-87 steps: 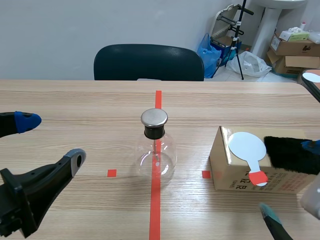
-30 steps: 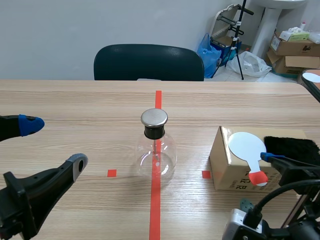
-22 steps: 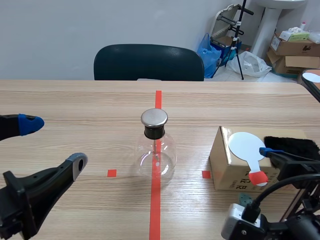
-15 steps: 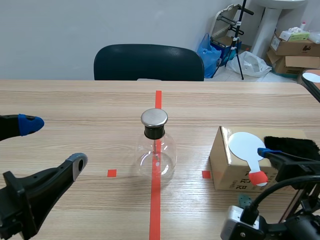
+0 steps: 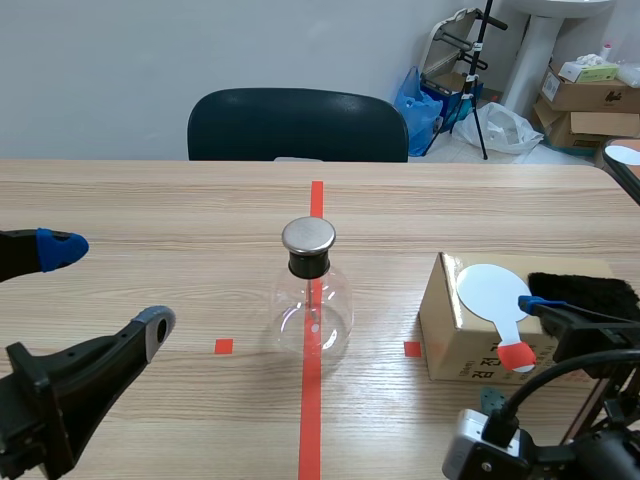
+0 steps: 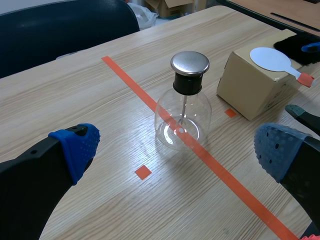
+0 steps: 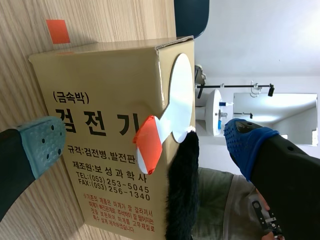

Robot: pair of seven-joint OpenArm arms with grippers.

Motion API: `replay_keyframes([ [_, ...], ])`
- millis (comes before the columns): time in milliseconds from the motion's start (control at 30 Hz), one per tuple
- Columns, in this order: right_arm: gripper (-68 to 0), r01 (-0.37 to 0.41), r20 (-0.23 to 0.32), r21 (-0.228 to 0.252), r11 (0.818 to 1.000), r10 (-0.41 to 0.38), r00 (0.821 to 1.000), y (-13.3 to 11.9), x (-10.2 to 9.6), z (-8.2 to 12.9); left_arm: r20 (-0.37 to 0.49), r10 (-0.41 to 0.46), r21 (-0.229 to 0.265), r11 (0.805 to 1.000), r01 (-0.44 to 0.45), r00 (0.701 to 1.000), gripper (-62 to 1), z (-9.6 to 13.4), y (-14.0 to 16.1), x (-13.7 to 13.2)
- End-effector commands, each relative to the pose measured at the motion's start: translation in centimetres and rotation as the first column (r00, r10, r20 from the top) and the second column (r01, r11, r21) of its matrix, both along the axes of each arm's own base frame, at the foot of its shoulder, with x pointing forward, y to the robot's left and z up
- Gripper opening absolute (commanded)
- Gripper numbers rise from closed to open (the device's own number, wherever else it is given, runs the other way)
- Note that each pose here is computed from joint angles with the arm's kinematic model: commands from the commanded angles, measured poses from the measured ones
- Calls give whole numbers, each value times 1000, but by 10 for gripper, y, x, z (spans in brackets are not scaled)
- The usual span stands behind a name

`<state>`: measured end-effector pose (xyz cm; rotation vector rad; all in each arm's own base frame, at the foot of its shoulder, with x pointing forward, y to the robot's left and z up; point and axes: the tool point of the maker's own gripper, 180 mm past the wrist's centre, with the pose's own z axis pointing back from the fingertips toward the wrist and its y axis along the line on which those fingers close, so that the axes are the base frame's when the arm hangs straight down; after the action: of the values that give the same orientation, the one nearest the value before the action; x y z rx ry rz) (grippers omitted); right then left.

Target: Do the electroscope experiment

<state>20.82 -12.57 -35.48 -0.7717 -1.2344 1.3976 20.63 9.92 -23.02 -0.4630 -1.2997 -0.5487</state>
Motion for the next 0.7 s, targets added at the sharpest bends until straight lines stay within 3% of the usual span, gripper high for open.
replay_keyframes([
  [0,4,1,32,-7,1000,-1,999,-2,6,8,38,1,-32,1000,0,999,14,12,-4,2],
  [67,-12,3,32,-8,1000,-3,999,-3,6,8,38,1,-32,1000,0,999,14,12,-4,2],
  [167,-89,3,32,-8,1000,-3,999,-3,6,8,38,1,-31,1000,0,999,14,12,-4,2],
  [600,-671,4,32,-8,1000,-3,999,-3,6,8,38,1,-31,1000,0,999,14,12,-4,2],
  [667,-667,3,32,-8,1000,-3,999,-3,6,8,38,1,-31,1000,0,999,14,12,-4,2],
])
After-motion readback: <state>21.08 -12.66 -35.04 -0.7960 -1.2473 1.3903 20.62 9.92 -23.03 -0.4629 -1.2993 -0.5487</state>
